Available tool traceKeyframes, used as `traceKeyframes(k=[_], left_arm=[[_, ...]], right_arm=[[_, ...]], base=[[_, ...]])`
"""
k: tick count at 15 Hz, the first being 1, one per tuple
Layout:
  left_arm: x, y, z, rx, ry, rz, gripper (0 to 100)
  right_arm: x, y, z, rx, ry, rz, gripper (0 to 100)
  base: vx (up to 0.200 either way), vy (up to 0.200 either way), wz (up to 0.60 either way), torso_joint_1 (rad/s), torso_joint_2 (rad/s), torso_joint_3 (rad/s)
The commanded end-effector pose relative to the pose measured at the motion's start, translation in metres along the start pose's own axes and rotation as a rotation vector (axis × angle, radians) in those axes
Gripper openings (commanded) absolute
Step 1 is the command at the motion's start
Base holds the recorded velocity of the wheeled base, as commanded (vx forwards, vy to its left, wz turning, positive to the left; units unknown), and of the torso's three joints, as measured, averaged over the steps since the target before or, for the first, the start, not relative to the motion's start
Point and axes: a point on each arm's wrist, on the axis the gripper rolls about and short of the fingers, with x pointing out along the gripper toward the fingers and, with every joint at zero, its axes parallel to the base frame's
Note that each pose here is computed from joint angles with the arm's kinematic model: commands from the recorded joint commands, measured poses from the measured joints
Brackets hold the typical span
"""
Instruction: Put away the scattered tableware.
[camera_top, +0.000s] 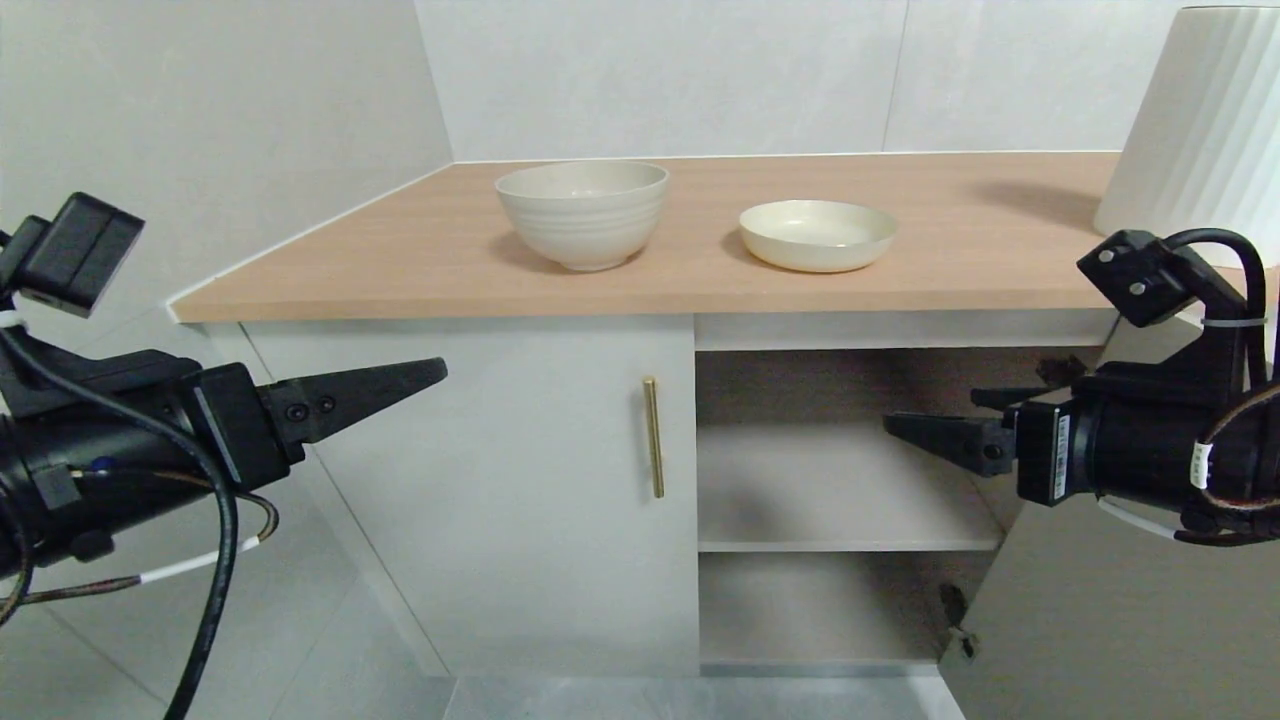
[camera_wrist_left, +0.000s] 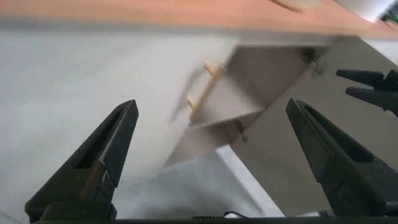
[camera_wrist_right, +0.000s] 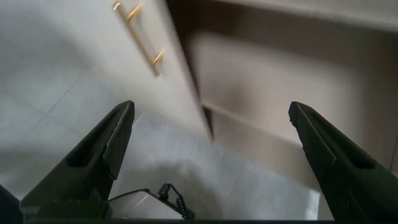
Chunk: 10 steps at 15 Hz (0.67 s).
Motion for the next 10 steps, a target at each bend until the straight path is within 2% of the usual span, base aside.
traceKeyframes(k=[1,4,6,10], left_arm=[[0.0,0.0,0.0,0.0,-0.004,0.004,100],[-0.005,-0.003,0.003,0.008,-0.025,-0.003,100],[-0.005,-0.003,0.003,0.007,-0.023,-0.002,100],[-0.004,-0.002,0.003,0.006,-0.017,-0.007,100]], right_arm=[[-0.001,0.0,0.0,0.0,0.001,0.001,100],[-0.008,-0.001,-0.009,-0.01,0.009,0.023,100],[-0.007,-0.002,-0.013,-0.067,-0.015,0.028,100],[-0.011,-0.001,-0.012,-0.069,-0.061,0.039,100]], base=[[0.2,0.0,0.0,0.012,0.0,0.002],[0.0,0.0,0.0,0.0,0.0,0.0],[0.0,0.0,0.0,0.0,0.0,0.0],[0.0,0.0,0.0,0.0,0.0,0.0]])
